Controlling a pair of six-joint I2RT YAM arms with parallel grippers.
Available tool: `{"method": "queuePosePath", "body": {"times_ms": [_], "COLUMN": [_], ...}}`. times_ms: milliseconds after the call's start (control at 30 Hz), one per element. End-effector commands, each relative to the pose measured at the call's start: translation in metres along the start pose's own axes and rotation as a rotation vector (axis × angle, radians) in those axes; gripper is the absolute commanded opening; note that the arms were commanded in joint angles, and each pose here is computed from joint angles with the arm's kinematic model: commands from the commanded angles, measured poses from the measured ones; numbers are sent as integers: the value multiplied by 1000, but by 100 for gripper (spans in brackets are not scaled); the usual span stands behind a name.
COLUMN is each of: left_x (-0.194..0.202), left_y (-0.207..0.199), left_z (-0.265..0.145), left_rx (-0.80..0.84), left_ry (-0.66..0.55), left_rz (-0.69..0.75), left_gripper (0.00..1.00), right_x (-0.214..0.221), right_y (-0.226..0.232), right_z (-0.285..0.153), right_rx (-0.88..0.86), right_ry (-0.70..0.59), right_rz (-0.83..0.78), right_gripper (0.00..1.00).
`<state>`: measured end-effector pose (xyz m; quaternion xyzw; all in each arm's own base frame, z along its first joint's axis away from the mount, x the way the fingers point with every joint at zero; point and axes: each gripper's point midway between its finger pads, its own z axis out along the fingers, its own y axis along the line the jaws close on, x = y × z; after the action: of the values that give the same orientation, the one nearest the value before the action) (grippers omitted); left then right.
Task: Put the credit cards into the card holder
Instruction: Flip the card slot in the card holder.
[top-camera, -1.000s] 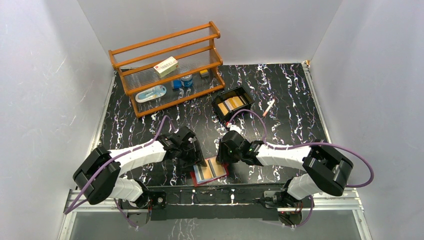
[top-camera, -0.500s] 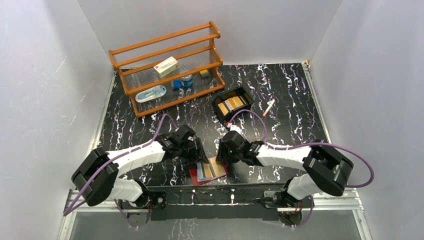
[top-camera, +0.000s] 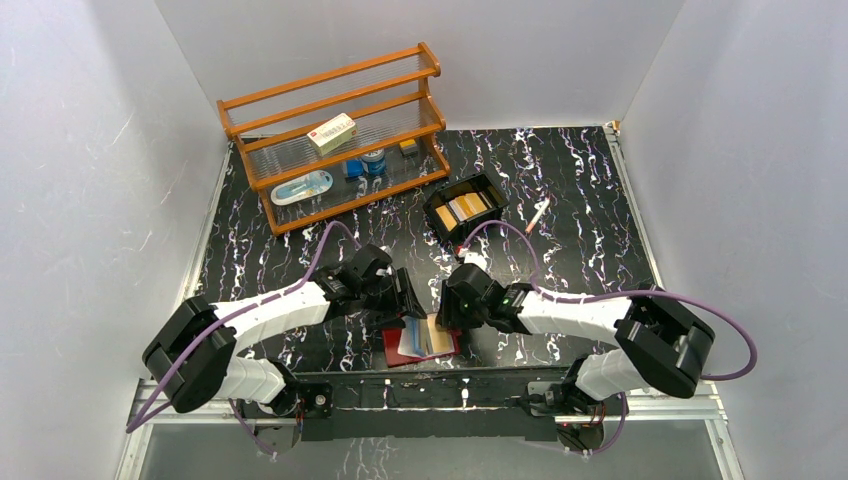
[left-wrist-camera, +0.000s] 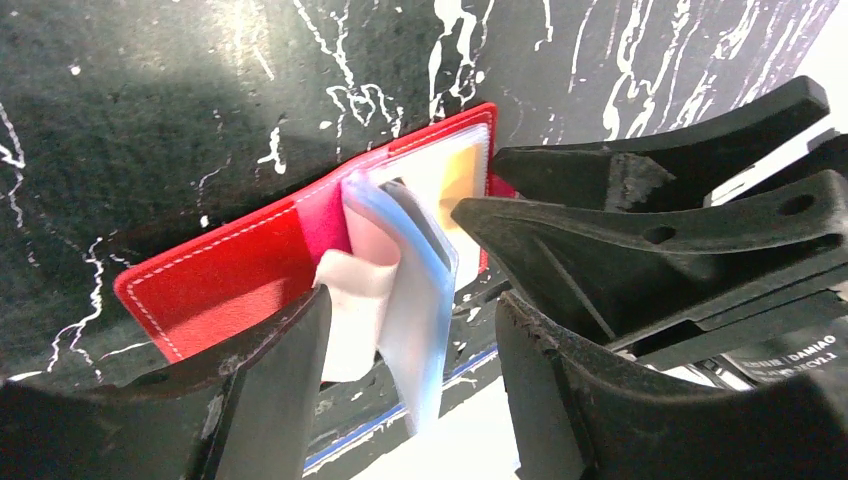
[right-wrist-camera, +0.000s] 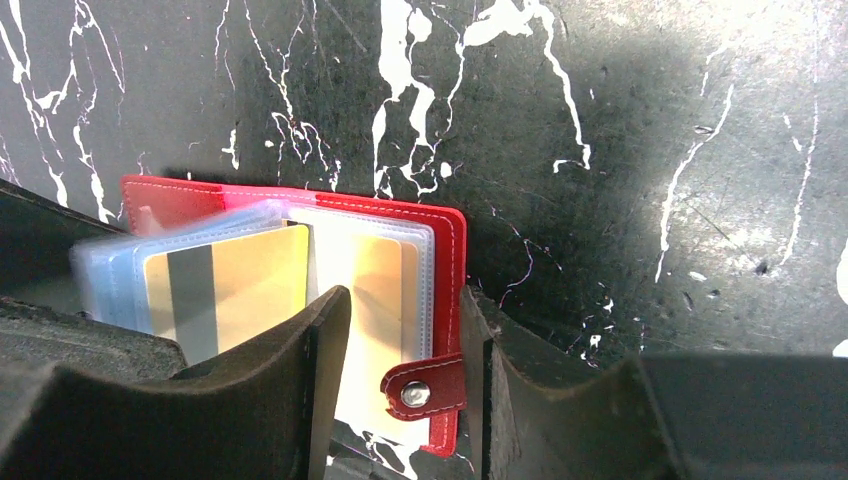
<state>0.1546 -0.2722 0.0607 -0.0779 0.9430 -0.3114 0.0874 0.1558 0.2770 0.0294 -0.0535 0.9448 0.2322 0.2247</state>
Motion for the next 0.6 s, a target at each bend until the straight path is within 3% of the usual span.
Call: {"method": "queuePosePath", "body": {"times_ms": [0,267,400,500,567], "left_x": [-9,-8,-7,-8,-7], "left_y": [-28,-22,-20,-21,-20], "left_z": [-9,-1,1,1,1], "left_rx": [100,82,84,86,83], "left_ry": [-30,-22,-22,-22,-20], "left_rz": [49,50,51,53,52], "left_gripper": [59,58,48,32,27], "right_x": [-4,-22,-26,-27,-25], "right_y": [-5,-2,13,28,35], "right_z": [-6,-28,-34,-39,-39], "right_rx": [22,10,-57,-136,-174], "right_ry": [-38,-119,-123,-124,-116], "right_rz": [7,25,16,13,15], "right_gripper": [54,58,56,55,55]}}
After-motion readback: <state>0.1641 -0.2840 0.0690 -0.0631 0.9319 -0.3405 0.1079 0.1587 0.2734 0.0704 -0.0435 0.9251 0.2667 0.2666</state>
